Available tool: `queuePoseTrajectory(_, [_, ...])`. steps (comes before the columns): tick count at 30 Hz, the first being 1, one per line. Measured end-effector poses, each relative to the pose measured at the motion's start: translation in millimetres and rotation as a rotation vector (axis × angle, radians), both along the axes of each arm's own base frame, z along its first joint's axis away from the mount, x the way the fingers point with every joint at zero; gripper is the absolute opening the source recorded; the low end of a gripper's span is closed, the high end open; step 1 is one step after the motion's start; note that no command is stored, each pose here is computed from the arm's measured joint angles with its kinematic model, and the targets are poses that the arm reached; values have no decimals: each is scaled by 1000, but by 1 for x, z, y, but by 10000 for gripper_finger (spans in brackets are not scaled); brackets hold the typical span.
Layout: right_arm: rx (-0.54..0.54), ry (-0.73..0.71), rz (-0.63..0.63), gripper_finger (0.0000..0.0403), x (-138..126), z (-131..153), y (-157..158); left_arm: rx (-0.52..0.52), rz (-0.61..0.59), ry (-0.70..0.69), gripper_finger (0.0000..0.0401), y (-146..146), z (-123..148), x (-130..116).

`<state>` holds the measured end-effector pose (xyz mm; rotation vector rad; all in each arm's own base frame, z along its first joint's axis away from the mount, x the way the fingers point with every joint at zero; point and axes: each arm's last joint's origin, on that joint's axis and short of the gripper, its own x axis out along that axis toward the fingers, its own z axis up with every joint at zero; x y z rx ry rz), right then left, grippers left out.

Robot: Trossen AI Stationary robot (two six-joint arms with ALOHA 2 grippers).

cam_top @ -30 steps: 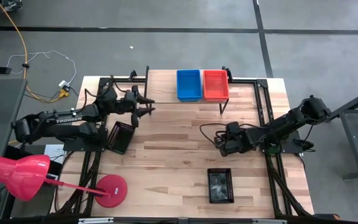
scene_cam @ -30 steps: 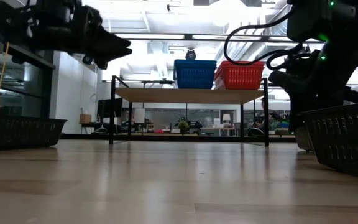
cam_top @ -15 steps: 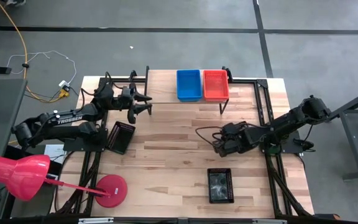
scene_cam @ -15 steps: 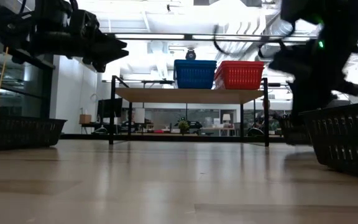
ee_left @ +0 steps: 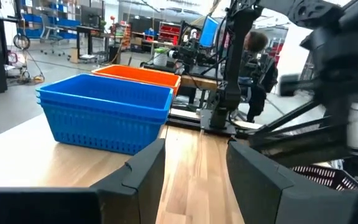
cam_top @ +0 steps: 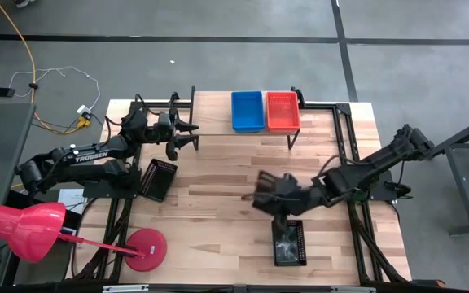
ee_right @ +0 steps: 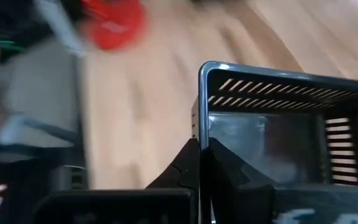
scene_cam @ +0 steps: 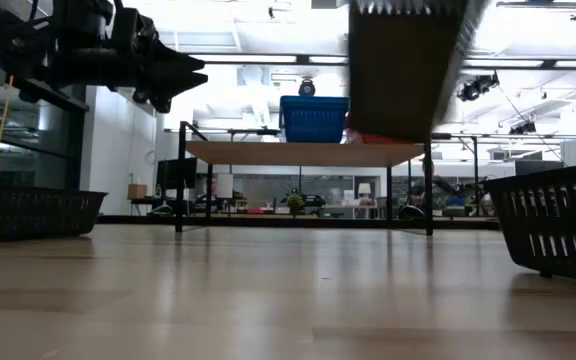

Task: Stack baskets on shelf by color
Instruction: Put the top right black basket on the shelf

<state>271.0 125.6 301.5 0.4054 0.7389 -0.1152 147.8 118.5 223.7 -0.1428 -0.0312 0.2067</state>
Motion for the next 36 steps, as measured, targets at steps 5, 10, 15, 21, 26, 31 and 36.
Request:
queuePoseTrajectory(5, [-125, -260, 198, 1, 19, 21, 6, -16, -61, -2, 156, -1, 0, 0])
queuePoseTrajectory(10, [-225, -379, 356, 0, 47, 18, -9, -13, -104, -33, 156, -3, 5, -3])
queuePoseTrajectory(15, [-325, -398, 397, 0, 73, 6, -46, 16, -74, -68, 156, -4, 13, -11])
queuePoseTrajectory(21, [-489, -412, 395, 0, 90, 9, -84, 69, 176, -97, 156, -8, 5, -27])
queuePoseTrajectory(26, [-616, -358, 414, 0, 105, 19, -107, 87, 249, -111, 156, -12, 2, -35])
queuePoseTrajectory(31, [-724, -218, 431, 0, 124, 19, -127, 63, 247, -115, 156, -12, 1, -36])
queuePoseTrajectory(36, [-816, -91, 403, 0, 144, 7, -147, 43, 246, -101, 156, -12, -1, -36])
